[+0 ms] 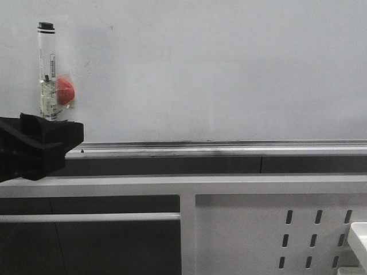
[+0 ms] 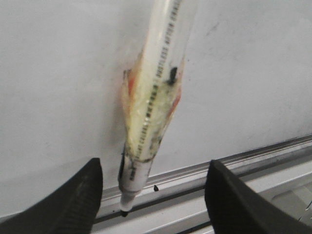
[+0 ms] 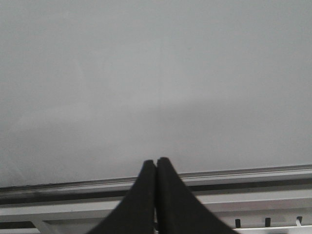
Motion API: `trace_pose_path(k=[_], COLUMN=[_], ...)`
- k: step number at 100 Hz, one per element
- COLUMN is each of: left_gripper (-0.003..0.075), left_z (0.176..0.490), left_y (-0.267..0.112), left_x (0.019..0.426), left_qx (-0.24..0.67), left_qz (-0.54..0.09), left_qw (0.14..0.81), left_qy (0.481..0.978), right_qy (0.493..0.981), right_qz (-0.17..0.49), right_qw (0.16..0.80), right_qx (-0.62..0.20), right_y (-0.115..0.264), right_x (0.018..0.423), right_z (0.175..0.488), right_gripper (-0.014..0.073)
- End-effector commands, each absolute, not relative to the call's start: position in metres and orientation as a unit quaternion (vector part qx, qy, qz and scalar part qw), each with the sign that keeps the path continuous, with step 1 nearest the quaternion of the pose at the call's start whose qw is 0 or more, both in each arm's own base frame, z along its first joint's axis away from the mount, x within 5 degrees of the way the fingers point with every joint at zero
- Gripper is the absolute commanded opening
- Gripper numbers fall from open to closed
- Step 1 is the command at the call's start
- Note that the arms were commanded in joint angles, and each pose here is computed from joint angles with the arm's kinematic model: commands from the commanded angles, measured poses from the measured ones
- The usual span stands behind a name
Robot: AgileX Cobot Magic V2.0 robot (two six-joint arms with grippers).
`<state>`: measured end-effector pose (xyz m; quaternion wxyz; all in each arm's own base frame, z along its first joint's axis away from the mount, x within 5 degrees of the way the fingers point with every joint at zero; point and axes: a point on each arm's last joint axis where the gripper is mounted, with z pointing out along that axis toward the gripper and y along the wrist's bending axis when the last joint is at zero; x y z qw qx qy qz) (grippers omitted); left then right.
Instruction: Write number 1 on whiteboard
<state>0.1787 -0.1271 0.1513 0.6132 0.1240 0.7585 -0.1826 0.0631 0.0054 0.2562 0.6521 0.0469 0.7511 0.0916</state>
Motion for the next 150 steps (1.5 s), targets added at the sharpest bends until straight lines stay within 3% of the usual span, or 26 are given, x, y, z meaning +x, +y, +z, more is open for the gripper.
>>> trace_pose_path(k=[1, 28, 35, 53, 82, 99, 111, 126, 150], left_gripper=[0.0419, 0.0400, 0.0308, -0.0019, -0.0020, -0.0020, -0.0020, -0.0020, -0.0020], left_z=[0.180, 0.181, 0.181, 0.181, 0.177, 0.169, 0.166, 0.155, 0.168], left_y=[-0.130, -0.126, -0.124, -0.124, -0.128, -0.133, -0.141, -0.155, -0.174], left_x=[0.184, 0.188, 0.188, 0.188, 0.181, 0.167, 0.157, 0.152, 0.153], left_qx=[0.094, 0.065, 0.055, 0.053, 0.099, 0.172, 0.248, 0.335, 0.451], left_qz=[-0.211, -0.197, -0.191, -0.189, -0.210, -0.234, -0.250, -0.264, -0.252], left_qw=[0.704, 0.709, 0.710, 0.710, 0.700, 0.677, 0.661, 0.594, 0.548], left_qy=[0.672, 0.674, 0.676, 0.676, 0.676, 0.676, 0.663, 0.682, 0.657], right_qy=[0.716, 0.714, 0.714, 0.713, 0.716, 0.725, 0.746, 0.747, 0.737], right_qz=[0.093, 0.093, 0.093, 0.093, 0.094, 0.143, 0.162, 0.119, 0.168], right_qw=[0.691, 0.692, 0.692, 0.693, 0.690, 0.673, 0.642, 0.594, 0.543], right_qx=[0.045, 0.045, 0.045, 0.045, 0.045, 0.022, -0.065, -0.275, -0.366], right_y=[0.005, 0.005, 0.005, 0.005, 0.005, 0.012, 0.021, 0.033, 0.059], right_x=[0.064, 0.064, 0.064, 0.064, 0.064, 0.062, 0.057, 0.052, 0.062], right_z=[0.275, 0.275, 0.275, 0.276, 0.275, 0.279, 0.282, 0.287, 0.303], right_gripper=[-0.0071, -0.0071, -0.0071, -0.0071, -0.0071, -0.0071, -0.0071, -0.0069, -0.0041])
